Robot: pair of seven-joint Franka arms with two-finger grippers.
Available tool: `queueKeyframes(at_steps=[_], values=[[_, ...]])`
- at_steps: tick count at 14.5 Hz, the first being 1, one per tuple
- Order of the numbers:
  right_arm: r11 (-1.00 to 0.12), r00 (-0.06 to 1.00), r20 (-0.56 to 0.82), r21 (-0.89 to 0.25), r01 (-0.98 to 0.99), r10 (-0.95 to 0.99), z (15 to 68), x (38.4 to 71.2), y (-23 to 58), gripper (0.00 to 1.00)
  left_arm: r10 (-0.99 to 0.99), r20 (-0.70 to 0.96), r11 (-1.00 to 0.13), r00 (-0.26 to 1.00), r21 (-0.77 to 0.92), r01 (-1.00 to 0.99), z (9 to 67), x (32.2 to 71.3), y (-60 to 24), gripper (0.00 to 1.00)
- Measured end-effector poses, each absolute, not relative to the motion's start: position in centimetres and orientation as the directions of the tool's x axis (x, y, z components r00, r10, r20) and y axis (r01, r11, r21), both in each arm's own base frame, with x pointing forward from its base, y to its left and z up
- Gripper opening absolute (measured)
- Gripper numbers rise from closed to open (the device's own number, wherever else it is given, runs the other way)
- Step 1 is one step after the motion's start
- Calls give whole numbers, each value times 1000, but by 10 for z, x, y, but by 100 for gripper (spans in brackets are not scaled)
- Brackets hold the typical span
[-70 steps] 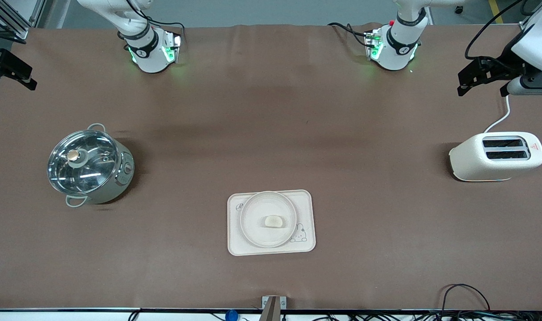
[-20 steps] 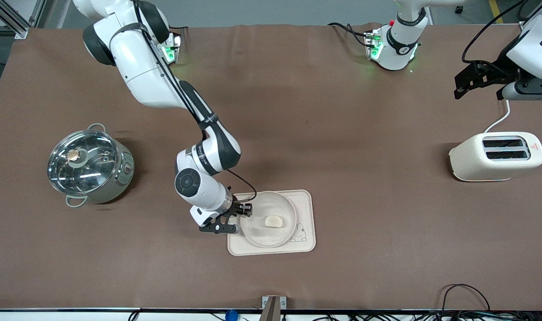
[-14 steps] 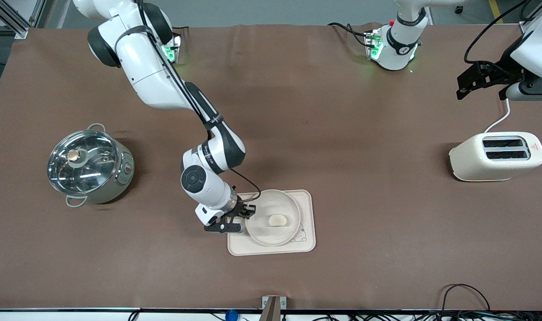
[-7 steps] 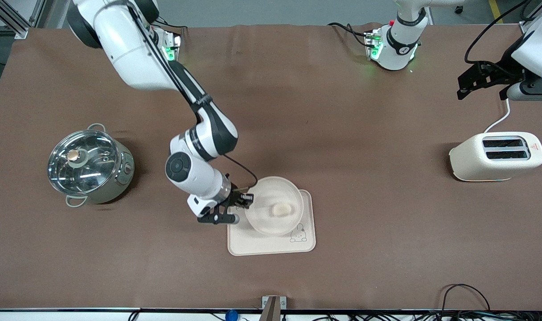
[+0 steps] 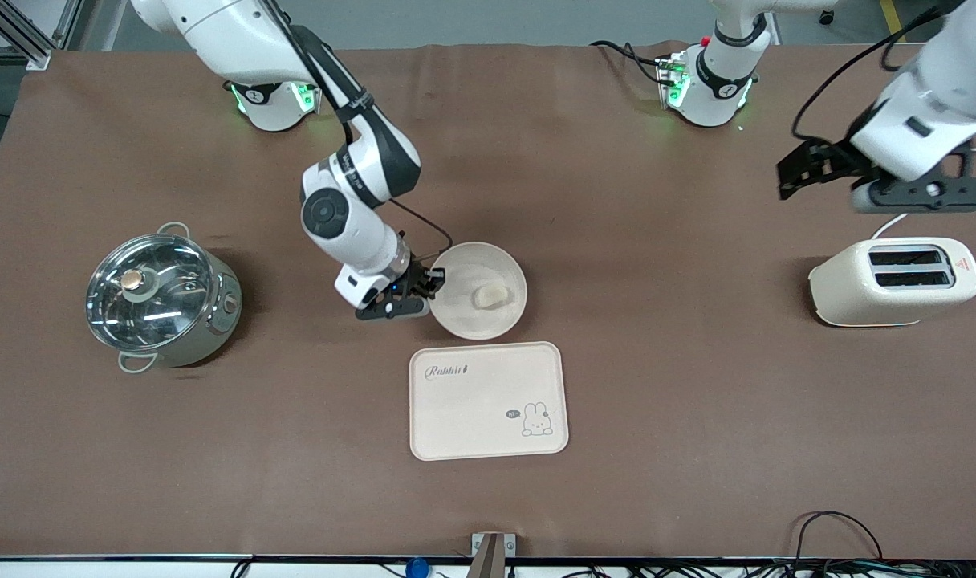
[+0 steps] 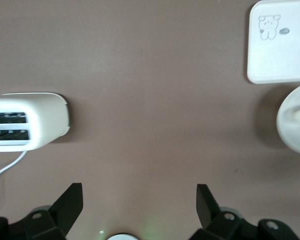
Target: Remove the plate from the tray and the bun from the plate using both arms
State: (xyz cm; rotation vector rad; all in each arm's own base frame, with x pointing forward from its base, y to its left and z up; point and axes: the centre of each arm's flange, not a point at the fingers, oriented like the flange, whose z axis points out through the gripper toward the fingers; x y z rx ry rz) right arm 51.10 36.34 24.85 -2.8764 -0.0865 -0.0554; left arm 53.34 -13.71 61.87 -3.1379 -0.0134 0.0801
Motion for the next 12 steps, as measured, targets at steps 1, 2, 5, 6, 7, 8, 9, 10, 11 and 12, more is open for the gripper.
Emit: queueKeyframes(at_steps=[1, 2, 5, 6, 7, 8, 9, 10, 11, 12], values=[[-964, 996, 66, -255, 78, 63, 237, 500, 364, 5, 29, -55, -1000, 998, -3, 29, 609, 536, -154, 100], [-964, 994, 73, -249, 96, 80, 228, 493, 363, 5, 48, -57, -999, 997, -4, 48, 599, 539, -168, 100], [-964, 992, 72, -236, 122, 108, 219, 489, 356, 21, 119, -44, -993, 992, -26, 118, 559, 554, -203, 100], [-965, 992, 71, -234, 120, 106, 218, 490, 354, 30, 165, -42, -986, 985, -23, 165, 543, 558, -214, 100], [-965, 992, 71, -233, 118, 104, 218, 491, 353, 40, 218, -42, -976, 975, -18, 217, 527, 562, -225, 100], [-965, 992, 73, -234, 115, 100, 221, 493, 351, 47, 275, -44, -961, 960, -13, 275, 512, 565, -237, 100], [-966, 993, 66, -234, 109, 96, 227, 497, 348, 61, 327, -50, -945, 944, -10, 327, 497, 566, -252, 100], [-967, 995, 42, -233, 100, 93, 239, 503, 344, 70, 369, -56, -929, 928, -10, 369, 483, 566, -267, 100], [-969, 996, -3, -231, 83, 86, 260, 514, 335, 79, 411, -63, -912, 910, -11, 411, 470, 564, -284, 100], [-971, 996, -46, -232, 61, 74, 286, 528, 321, 88, 447, -69, -894, 892, -13, 447, 456, 561, -301, 100]])
